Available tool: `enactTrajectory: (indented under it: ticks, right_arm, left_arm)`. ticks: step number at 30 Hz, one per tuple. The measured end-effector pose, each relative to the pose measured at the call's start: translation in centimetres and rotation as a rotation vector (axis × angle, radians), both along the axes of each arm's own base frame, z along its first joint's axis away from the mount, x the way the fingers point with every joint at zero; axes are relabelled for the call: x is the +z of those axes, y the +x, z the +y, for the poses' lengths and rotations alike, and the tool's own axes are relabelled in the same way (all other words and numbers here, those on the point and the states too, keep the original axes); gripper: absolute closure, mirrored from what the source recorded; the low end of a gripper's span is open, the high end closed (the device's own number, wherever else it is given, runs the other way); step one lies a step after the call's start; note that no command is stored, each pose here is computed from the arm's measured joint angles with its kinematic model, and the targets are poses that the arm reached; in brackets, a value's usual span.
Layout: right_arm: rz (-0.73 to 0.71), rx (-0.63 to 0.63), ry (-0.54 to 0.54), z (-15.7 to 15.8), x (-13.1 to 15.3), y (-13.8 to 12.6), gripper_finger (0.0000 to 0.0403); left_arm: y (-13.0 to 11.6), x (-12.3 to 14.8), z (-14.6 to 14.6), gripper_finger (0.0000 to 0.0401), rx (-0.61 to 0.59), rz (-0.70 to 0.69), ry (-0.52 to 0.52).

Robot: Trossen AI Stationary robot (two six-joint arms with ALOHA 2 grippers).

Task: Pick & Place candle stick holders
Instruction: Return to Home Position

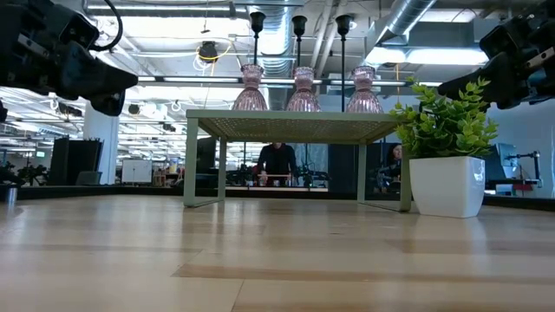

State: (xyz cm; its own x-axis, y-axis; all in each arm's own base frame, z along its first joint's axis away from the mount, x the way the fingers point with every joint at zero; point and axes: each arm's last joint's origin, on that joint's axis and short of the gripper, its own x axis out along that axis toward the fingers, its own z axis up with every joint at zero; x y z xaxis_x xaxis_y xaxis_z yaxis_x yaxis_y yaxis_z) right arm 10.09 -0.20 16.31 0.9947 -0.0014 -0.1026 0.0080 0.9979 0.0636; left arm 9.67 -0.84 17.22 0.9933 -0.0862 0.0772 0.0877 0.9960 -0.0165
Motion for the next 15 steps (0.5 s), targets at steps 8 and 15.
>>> enactTrajectory:
  ticks: [8, 15]
  right_arm:
    - [0.0, 0.0, 0.0, 0.0, 0.0, 0.0, 0.0403]
    - [0.0, 0.0, 0.0, 0.0, 0.0, 0.0, 0.0403]
  left_arm:
    - [0.02, -0.01, 0.0, 0.0394, -0.002, 0.005, -0.036]
    - [0.02, 0.01, 0.0, 0.0394, -0.002, 0.003, -0.037]
